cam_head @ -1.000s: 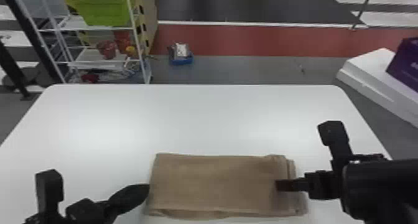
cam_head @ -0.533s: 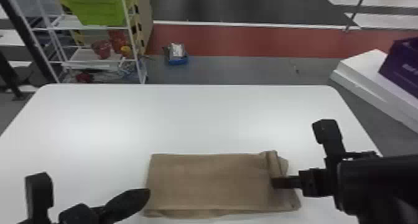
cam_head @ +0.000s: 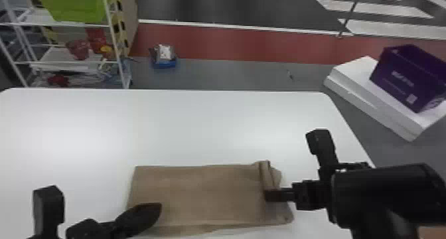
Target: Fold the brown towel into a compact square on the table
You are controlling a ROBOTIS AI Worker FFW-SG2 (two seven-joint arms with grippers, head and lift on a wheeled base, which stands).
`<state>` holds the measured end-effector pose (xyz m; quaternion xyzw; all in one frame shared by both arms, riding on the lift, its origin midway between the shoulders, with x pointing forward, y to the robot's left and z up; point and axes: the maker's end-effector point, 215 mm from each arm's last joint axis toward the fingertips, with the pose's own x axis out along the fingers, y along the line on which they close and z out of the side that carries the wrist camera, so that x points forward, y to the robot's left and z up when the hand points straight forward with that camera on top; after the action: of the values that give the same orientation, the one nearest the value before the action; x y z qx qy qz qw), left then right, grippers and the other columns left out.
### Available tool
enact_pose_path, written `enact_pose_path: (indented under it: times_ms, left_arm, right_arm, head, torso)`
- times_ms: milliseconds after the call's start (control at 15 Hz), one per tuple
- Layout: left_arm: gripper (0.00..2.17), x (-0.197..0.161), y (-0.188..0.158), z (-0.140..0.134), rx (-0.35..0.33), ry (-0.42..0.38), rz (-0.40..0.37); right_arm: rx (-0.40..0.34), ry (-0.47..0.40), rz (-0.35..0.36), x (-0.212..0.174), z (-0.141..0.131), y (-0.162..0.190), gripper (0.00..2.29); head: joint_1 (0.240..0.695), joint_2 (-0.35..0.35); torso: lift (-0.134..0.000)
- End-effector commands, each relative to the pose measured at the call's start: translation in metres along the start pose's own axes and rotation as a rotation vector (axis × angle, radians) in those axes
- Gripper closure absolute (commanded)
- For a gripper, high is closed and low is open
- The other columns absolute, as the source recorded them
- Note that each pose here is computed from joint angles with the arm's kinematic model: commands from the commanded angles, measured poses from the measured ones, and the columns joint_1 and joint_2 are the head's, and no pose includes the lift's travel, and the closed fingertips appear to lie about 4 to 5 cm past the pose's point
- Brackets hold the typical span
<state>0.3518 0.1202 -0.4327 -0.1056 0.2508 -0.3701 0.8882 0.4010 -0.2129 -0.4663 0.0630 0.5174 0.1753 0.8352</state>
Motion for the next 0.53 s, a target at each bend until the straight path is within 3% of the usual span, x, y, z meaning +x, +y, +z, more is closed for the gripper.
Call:
enact_pose_path:
  times_ms: [0, 333, 467]
  left_arm:
    - [1.94, 0.009, 0.011, 0.011, 0.044, -0.037, 0.031]
    - [1.94, 0.022, 0.029, 0.018, 0.142, -0.125, 0.075]
    - [1.94, 0.026, 0.025, 0.019, 0.15, -0.131, 0.063]
  right_arm:
    - [0.006, 0.005, 0.009, 0.0, -0.004, 0.002, 0.84]
    - [0.002, 0.0, 0.024, -0.004, -0.009, 0.007, 0.84]
    - [0.025, -0.006, 0.028, -0.007, -0.01, 0.001, 0.84]
  head:
    - [0.695, -0.143]
    - [0.695, -0.125]
    - [0.695, -0.121]
  torso:
    - [-0.124]
    - [-0.124]
    - [-0.124]
